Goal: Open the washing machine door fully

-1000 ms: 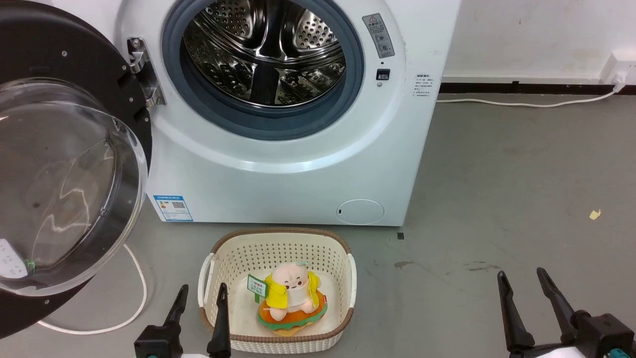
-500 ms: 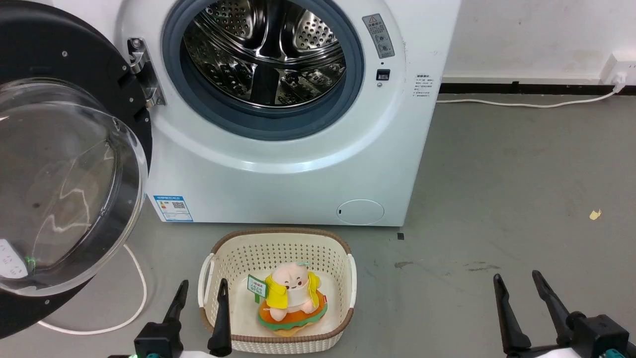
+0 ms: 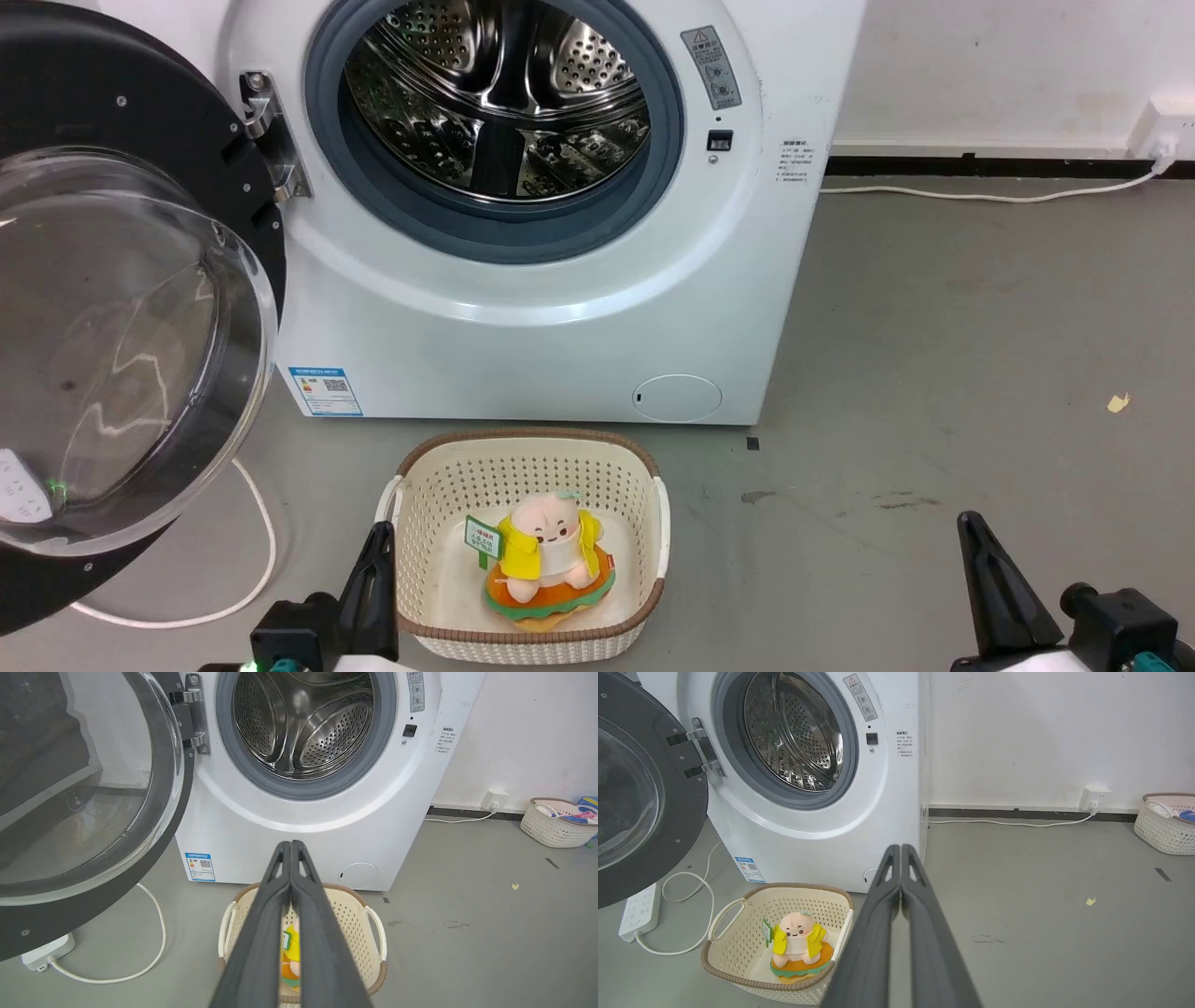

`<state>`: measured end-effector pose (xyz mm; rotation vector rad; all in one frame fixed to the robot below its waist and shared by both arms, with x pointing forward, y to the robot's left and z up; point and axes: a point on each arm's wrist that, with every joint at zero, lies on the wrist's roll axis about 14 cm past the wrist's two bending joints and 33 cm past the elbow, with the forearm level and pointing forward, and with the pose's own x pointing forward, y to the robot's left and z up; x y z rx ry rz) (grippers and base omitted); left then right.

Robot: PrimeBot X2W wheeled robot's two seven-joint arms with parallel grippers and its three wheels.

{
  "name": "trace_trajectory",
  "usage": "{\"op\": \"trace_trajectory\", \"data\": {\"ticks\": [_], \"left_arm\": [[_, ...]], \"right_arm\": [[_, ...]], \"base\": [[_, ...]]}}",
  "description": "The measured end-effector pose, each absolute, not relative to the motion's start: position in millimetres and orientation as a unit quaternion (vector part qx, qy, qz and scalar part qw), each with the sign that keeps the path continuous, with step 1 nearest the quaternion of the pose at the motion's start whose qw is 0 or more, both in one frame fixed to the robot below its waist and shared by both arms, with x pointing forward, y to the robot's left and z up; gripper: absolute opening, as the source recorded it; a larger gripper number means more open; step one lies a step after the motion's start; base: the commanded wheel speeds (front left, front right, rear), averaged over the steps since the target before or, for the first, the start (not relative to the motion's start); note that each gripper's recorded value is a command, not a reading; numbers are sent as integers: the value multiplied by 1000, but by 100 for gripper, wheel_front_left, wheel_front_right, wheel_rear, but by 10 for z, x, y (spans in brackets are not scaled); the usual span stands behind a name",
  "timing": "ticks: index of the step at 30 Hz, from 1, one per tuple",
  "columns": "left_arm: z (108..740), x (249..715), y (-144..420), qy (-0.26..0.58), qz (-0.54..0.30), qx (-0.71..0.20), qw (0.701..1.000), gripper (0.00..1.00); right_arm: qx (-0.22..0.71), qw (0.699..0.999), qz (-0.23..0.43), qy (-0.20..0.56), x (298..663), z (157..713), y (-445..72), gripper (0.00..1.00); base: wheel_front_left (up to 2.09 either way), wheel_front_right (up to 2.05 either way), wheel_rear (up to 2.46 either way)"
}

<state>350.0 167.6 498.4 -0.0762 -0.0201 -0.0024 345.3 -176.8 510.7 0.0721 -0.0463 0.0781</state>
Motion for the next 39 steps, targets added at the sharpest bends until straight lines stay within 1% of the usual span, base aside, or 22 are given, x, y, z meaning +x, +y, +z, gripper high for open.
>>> {"op": "trace_trajectory", "data": {"ticks": [39], "left_arm": [[5047,3557,1702,-4,-3,-18,1000,0]], "right_arm": [[17,999,48,-6,3515,5104,-1716,0]], "base": [[0,0,0]]}}
